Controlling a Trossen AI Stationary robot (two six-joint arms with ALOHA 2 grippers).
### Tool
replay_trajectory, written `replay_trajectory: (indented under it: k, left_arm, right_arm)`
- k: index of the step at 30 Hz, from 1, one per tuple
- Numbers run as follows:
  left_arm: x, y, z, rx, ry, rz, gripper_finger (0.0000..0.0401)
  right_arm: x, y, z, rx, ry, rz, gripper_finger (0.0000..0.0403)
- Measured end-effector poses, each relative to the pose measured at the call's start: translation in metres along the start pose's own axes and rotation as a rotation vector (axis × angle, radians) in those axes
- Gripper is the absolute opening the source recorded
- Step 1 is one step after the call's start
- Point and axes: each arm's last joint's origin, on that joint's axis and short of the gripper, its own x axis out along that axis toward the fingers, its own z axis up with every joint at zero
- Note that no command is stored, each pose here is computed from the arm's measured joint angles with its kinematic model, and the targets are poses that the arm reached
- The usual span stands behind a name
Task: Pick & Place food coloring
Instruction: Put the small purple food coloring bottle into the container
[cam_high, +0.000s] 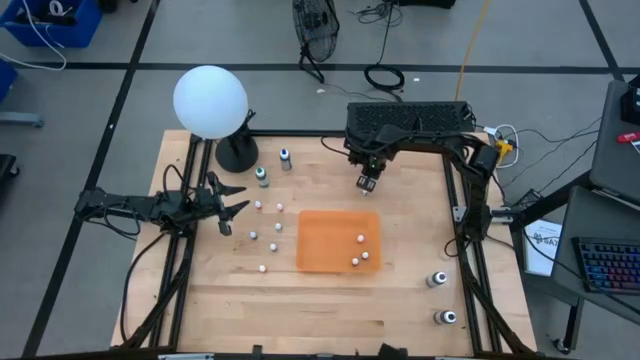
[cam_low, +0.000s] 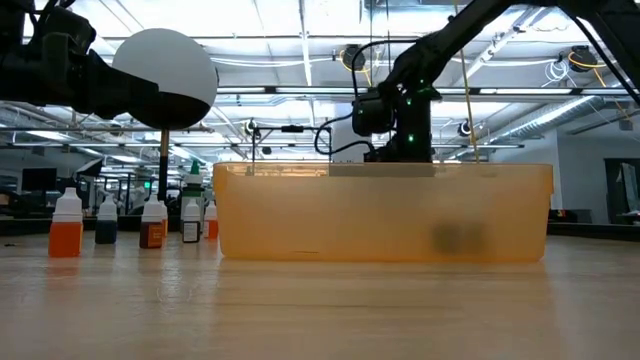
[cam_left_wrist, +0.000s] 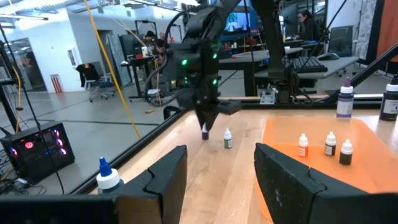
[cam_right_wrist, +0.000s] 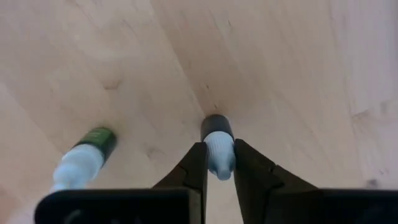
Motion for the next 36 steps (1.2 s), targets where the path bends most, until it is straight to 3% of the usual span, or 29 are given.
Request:
replay_trajectory:
  k: [6,10,14,22,32,36]
  left_arm:
    - [0.0,0.0,0.0,0.0,0.0,0.0,0.0187]
    - [0.0,0.0,0.0,0.0,0.001,0.0,0.0186]
    - [0.0,0.0,0.0,0.0,0.0,0.0,0.0186]
    - [0.0,0.0,0.0,0.001,0.002,0.0,0.0186]
    - [0.0,0.0,0.0,0.0,0.001,0.0,0.0186]
    - [0.0,0.0,0.0,0.0,0.0,0.0,0.0186]
  right_arm:
    - [-0.061,0.034,-0.02,-0.054,-0.103,0.008,0.0039]
    - [-0.108,0.078,-0.046,-0.114,-0.206,0.02,0.0039]
    - [-0.126,0.125,-0.069,-0.147,-0.254,0.003,0.0039]
    - [-0.089,0.191,-0.077,-0.25,-0.09,0.046,0.0039]
    - [-0.042,0.195,-0.06,-0.266,0.053,-0.014,0.0039]
    - [-0.035,0.194,-0.057,-0.271,0.084,0.023,0.0039]
